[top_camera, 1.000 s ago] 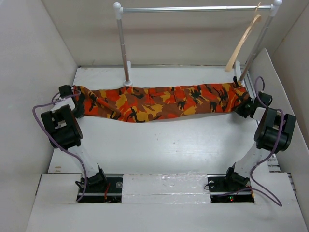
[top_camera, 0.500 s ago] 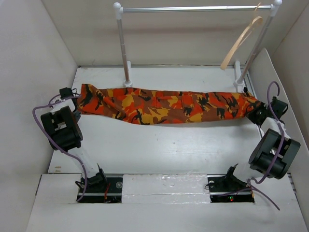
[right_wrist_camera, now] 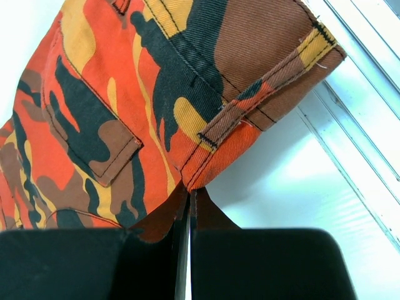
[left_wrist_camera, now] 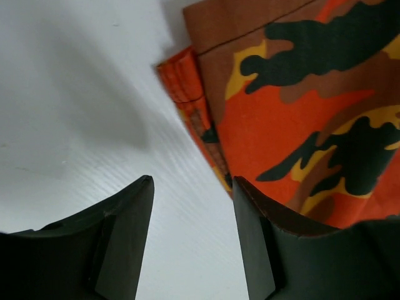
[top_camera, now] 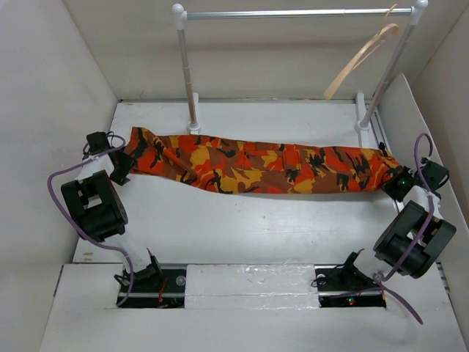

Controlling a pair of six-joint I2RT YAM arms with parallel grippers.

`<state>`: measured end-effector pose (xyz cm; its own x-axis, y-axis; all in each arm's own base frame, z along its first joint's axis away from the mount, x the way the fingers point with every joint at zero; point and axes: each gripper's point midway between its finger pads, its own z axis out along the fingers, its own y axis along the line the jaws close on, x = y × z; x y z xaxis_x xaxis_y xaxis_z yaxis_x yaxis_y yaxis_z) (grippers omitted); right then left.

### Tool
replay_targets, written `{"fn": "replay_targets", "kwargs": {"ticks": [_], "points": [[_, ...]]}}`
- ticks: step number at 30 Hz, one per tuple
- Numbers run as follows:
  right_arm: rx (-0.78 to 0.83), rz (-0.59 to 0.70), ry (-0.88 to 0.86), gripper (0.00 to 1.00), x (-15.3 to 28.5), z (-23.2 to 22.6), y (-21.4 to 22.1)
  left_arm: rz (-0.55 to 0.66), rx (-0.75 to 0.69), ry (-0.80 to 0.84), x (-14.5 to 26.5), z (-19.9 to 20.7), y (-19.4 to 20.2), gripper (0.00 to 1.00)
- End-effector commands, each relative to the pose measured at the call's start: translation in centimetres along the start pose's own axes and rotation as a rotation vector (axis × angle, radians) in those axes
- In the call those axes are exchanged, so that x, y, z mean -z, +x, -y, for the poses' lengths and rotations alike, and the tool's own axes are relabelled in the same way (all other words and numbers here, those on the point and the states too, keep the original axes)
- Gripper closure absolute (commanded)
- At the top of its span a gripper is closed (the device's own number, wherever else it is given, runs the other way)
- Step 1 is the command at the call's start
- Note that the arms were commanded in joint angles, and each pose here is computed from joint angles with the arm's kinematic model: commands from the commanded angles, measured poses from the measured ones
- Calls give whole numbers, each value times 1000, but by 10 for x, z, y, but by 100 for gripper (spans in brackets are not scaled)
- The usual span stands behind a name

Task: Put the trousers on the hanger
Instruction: Fold the trousers at the center of the board.

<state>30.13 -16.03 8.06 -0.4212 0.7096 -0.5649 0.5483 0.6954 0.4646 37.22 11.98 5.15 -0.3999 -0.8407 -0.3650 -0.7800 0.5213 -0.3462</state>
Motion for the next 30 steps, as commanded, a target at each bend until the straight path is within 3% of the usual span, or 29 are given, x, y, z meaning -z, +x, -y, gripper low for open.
{"fn": "replay_targets", "kwargs": {"ticks": [1, 7, 11, 12, 16, 17, 18, 25, 27, 30], "points": [[46, 31, -41, 100, 4, -6, -8, -51, 35, 111, -4, 25, 6, 50], [55, 27, -51, 100, 4, -7, -7, -81, 15, -17, -30, 22, 11, 51], [49, 24, -72, 100, 1, -10, -6, -56, 43, -66, -36, 15, 7, 59], [47, 24, -77, 100, 0, -10, -6, -49, 42, -72, -36, 16, 4, 65], [29, 31, -79, 100, -2, -10, -5, -57, 36, -130, -46, 7, 3, 75], [29, 31, -78, 100, -3, -9, -5, -40, 31, -174, -47, -1, 0, 82], [26, 32, -76, 100, -4, -9, -5, -35, 18, -187, -48, -4, -2, 100], [-4, 44, -4, 100, -3, 0, -16, 68, -101, -397, -32, -52, -13, 100], [-21, 62, 44, 100, 1, 5, -24, 35, -65, -436, -16, -88, 4, 100], [-34, 50, 74, 100, 3, 8, -24, 19, -64, -463, -8, -102, 19, 100]]}}
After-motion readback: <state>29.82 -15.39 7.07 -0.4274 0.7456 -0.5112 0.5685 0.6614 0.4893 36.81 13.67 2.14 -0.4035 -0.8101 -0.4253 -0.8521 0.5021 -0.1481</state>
